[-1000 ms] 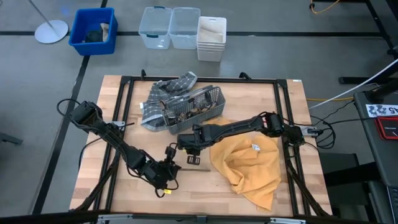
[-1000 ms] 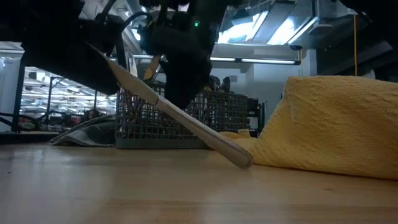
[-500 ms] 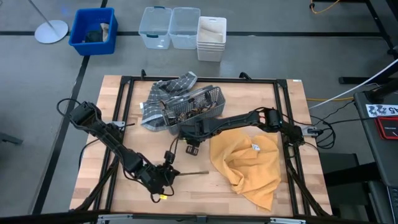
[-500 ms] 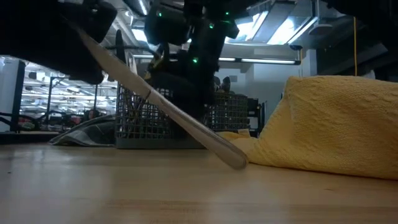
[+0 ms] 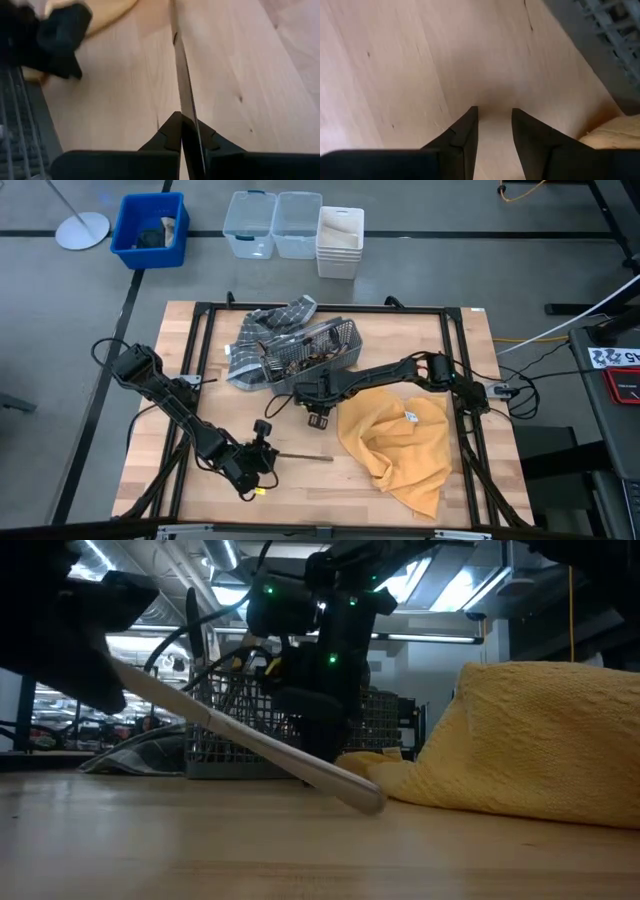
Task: Sort silverware
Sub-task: Put the silver knife into the gray silverware basket
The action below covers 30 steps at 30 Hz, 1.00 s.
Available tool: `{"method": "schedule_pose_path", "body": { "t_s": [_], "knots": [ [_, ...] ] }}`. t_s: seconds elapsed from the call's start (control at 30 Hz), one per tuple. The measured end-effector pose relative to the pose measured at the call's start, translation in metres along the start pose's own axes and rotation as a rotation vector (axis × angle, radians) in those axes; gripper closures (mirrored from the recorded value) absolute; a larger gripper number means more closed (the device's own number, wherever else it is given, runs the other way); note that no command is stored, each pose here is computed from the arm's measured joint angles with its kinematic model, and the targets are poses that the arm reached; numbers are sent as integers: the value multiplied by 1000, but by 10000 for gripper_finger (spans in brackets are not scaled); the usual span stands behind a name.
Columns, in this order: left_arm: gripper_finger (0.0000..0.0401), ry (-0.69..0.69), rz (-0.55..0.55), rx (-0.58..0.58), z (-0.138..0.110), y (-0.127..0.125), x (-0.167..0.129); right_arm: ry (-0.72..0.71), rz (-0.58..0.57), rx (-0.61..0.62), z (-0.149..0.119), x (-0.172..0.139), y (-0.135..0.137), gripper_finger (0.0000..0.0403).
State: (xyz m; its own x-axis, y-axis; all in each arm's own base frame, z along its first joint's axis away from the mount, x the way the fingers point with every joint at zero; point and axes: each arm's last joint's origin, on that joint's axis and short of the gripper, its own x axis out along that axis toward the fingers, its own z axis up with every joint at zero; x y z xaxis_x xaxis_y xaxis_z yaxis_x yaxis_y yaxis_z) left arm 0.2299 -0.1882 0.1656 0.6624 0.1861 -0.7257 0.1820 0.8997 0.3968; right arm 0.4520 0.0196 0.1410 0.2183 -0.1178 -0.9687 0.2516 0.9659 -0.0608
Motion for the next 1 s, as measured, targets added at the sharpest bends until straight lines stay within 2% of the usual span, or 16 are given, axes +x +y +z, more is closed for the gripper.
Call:
{"method": "schedule_pose_path", "body": {
  "t_s": [0.13, 0.3, 0.5, 0.7, 0.83, 1.0],
  "knots": [
    [401, 29, 0, -70, 1, 2, -12, 31, -1, -33, -3, -3, -1, 283],
    [401, 49, -12, -132, 13, 17, -50, 78, -3, -89, -10, -16, -5, 283],
    [401, 86, -46, -173, 33, 55, -110, 93, -27, -107, -16, -51, -11, 283],
    [401, 28, -32, -204, 49, 101, -163, 37, -26, -128, -16, -78, -16, 283],
    [401, -9, -26, -231, 51, 117, -176, 15, -22, -139, -16, -85, -16, 283],
    [401, 33, -18, -323, 49, 114, -169, 19, -14, -148, -16, -83, -16, 283]
  ]
}}
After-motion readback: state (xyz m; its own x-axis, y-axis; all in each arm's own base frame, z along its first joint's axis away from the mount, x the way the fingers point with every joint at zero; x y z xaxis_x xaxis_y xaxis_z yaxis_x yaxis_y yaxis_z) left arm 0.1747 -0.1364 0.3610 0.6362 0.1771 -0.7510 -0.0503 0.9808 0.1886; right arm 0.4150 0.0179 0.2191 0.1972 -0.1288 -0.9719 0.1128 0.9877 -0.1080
